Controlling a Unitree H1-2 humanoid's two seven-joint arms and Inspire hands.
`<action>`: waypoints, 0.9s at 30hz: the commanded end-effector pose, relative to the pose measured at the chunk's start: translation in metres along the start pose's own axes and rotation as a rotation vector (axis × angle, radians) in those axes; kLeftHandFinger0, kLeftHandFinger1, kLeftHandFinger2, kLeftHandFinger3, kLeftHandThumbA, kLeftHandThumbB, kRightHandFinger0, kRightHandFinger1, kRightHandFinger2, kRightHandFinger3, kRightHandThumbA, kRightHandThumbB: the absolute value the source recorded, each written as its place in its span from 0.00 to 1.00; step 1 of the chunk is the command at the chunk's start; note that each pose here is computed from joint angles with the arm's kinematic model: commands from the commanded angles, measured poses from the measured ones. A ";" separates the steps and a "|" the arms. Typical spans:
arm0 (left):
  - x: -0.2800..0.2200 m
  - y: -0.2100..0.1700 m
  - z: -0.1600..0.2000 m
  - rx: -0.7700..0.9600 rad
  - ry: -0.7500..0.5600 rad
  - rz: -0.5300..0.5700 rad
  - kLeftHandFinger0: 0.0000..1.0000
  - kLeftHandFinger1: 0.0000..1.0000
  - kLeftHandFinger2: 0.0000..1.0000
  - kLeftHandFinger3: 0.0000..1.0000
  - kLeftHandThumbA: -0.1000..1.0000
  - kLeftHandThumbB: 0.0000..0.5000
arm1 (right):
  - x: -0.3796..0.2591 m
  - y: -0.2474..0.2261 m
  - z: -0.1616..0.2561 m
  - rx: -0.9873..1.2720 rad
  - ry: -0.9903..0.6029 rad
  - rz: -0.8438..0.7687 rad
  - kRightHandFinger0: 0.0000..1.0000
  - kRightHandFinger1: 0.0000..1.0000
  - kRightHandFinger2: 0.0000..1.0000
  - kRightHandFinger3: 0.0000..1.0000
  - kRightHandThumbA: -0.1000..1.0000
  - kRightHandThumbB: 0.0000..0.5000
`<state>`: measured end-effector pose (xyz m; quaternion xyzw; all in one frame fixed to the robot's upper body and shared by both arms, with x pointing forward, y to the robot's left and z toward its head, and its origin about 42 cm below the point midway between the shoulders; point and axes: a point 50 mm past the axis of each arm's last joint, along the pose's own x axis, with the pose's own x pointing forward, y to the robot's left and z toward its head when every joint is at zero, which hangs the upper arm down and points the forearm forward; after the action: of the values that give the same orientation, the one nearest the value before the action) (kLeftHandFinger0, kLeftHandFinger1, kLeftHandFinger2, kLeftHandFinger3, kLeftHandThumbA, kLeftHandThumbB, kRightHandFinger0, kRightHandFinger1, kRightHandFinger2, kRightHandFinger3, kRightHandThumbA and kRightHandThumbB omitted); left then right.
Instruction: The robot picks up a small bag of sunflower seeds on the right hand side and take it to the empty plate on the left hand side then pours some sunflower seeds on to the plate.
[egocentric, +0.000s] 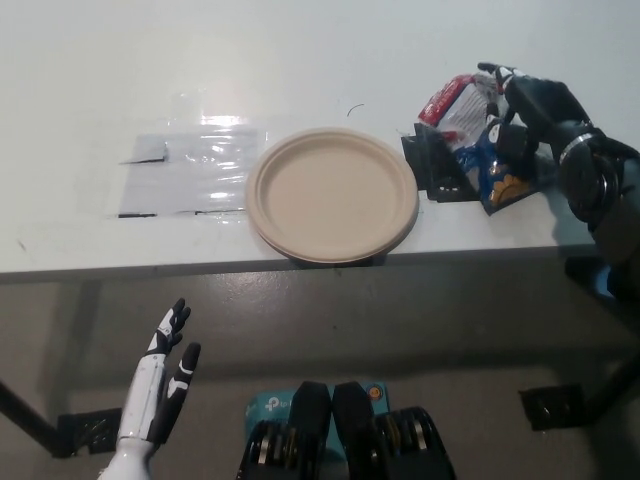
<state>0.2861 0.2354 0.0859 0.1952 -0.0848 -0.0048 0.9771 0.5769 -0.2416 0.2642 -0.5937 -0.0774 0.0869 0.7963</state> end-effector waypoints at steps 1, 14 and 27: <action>0.006 0.007 0.007 0.011 -0.055 0.014 1.00 1.00 1.00 1.00 1.00 0.60 | 0.015 -0.051 0.023 0.010 -0.098 -0.115 0.00 0.54 0.96 1.00 0.00 0.28; 0.005 0.008 0.008 0.013 -0.048 0.009 1.00 1.00 1.00 1.00 1.00 0.61 | 0.023 -0.071 0.047 -0.029 0.015 -0.202 1.00 1.00 1.00 1.00 0.83 0.91; -0.001 0.013 0.007 0.035 -0.041 0.025 1.00 1.00 1.00 1.00 1.00 0.60 | -0.062 -0.045 0.096 0.142 0.178 -0.470 1.00 1.00 1.00 1.00 0.99 1.00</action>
<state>0.2860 0.2357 0.0846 0.1947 -0.0817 -0.0037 0.9774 0.5403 -0.1794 0.2651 -0.5673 -0.1507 0.0428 0.8085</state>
